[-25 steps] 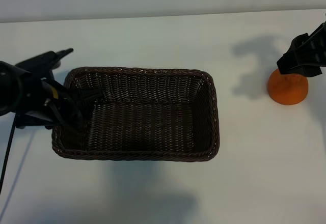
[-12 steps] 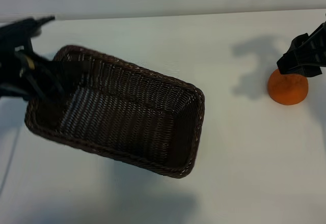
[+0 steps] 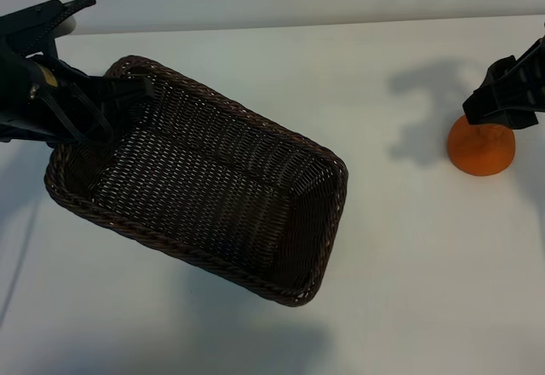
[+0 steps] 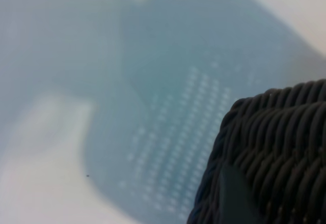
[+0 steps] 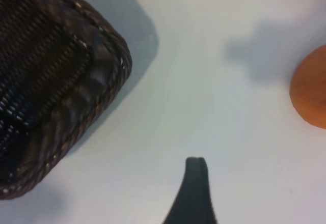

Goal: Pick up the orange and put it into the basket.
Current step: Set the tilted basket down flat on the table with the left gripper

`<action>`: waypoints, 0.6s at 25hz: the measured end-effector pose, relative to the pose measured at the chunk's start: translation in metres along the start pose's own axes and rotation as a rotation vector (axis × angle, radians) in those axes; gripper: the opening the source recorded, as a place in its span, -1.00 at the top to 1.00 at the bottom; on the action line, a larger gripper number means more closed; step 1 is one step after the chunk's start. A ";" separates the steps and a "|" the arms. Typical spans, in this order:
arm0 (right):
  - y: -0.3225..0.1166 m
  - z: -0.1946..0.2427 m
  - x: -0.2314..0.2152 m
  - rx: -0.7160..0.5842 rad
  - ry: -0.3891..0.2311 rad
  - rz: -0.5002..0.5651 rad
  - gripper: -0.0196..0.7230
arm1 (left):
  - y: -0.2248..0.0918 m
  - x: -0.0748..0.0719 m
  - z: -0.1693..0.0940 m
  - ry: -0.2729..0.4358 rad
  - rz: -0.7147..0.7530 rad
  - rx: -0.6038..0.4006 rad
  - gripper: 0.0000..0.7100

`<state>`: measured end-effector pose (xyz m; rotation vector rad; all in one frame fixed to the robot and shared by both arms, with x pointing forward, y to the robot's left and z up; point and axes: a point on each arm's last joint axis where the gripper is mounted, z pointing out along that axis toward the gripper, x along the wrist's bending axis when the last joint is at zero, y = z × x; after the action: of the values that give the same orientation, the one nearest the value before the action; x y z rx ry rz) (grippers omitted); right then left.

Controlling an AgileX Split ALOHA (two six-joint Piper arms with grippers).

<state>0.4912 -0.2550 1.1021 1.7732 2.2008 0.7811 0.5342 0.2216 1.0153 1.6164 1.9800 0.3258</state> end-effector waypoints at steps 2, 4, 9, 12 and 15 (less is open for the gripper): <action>0.000 0.000 0.000 0.000 0.000 0.000 -0.65 | 0.000 0.000 0.000 -0.004 -0.001 0.002 -0.12; 0.000 0.000 0.000 0.000 0.000 0.000 -0.65 | 0.000 -0.001 0.000 -0.006 0.001 0.003 -0.12; 0.000 0.000 0.000 0.000 0.000 0.000 -0.65 | -0.001 -0.001 0.000 -0.009 -0.001 0.005 -0.12; 0.000 0.000 0.000 0.000 0.000 0.000 -0.65 | -0.001 -0.002 0.000 -0.025 -0.011 0.009 -0.12; 0.000 0.000 0.000 0.000 0.000 0.000 -0.65 | -0.002 -0.004 0.000 -0.045 -0.016 0.016 -0.12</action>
<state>0.4912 -0.2550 1.1021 1.7732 2.2008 0.7811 0.5335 0.2174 1.0156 1.6031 1.9649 0.2659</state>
